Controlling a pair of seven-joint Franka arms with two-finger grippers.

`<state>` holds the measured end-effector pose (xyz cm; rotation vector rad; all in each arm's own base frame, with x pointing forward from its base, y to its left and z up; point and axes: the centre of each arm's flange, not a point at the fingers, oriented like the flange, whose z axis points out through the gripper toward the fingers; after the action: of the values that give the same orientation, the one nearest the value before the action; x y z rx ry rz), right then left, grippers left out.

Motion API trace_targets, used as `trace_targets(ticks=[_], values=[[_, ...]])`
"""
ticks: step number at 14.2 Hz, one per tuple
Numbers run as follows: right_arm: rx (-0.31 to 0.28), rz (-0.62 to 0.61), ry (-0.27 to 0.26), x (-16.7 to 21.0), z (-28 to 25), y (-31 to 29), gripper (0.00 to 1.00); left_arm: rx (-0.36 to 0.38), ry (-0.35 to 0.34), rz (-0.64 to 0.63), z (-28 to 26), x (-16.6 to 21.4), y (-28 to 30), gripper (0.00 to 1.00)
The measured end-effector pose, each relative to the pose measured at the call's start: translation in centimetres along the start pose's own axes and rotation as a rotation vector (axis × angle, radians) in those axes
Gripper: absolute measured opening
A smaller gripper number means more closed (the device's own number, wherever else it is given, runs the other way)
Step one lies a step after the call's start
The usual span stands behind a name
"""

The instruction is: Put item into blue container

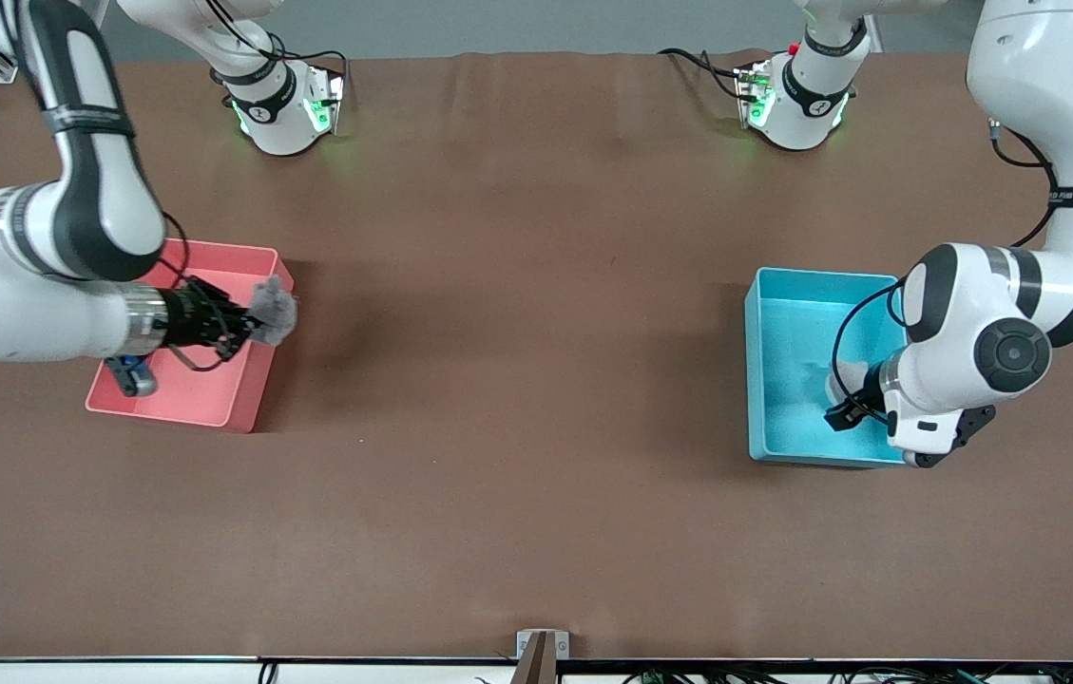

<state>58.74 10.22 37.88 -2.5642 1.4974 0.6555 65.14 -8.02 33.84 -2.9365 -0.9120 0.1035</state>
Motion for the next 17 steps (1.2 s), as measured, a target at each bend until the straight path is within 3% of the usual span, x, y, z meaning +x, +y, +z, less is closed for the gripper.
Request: trace_targets(ticks=[4,7,9,12,14,17], values=[[0.107,0.107,0.068,-10.0,5.7,-6.4,0.10,-0.060,0.023,-0.018,-5.2,-5.4,4.5,1.00],[0.182,0.192,0.117,-17.0,13.7,-10.4,0.10,-0.081,0.004,-0.054,-5.8,-10.5,8.6,1.00],[0.201,0.228,0.136,-20.9,19.0,-12.6,0.10,-0.081,-0.007,-0.081,-5.2,-12.7,10.6,1.00],[0.227,0.241,0.153,-24.1,24.6,-14.8,0.10,-0.087,-0.051,-0.154,-2.9,-15.4,14.0,1.00],[0.240,0.238,0.161,-24.3,26.1,-15.3,0.12,-0.135,-0.103,-0.212,-0.9,-17.1,16.5,1.00],[0.252,0.243,0.173,-23.5,25.3,-15.6,0.41,-0.209,-0.159,-0.289,2.3,-19.8,19.9,1.00]])
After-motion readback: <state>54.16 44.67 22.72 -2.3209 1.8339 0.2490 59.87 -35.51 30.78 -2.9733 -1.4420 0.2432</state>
